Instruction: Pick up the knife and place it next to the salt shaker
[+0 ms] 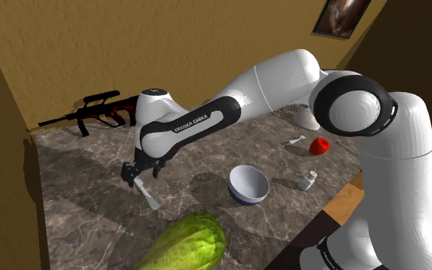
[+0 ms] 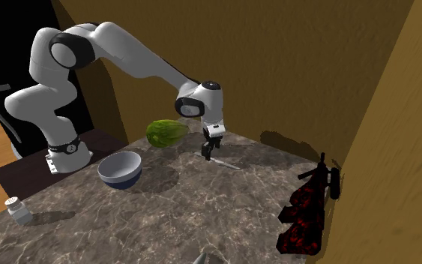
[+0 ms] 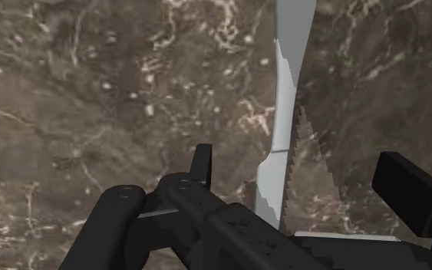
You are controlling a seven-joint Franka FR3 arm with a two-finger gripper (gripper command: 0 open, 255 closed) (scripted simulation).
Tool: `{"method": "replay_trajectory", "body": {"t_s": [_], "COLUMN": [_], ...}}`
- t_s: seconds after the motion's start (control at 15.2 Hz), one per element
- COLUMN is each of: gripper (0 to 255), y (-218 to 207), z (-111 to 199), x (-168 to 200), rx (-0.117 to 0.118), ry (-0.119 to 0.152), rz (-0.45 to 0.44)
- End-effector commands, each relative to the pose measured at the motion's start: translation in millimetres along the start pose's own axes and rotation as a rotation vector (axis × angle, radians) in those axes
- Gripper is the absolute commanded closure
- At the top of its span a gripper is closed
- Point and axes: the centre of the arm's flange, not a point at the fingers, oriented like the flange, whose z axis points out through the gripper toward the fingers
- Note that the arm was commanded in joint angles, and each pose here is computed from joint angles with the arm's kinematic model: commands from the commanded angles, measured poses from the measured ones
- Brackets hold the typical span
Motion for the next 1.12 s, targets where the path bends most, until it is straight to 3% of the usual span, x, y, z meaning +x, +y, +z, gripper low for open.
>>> {"method": "replay_trajectory", "body": {"t_s": [0.0,0.33,0.79,0.86,1.06], "gripper": [0,0,0,255,255], "y": [-1,-1,-1,-1,0], "z": [8,32,32,32,31], "x": [-2,-2,-2,-2,-3], "rx": [-0.006,-0.006,-0.006,-0.006,-0.005], "ry": [-0.005,-0.005,-0.005,-0.005,-0.005], "rz": [-0.004,-0.004,-0.004,-0.004,-0.004]}}
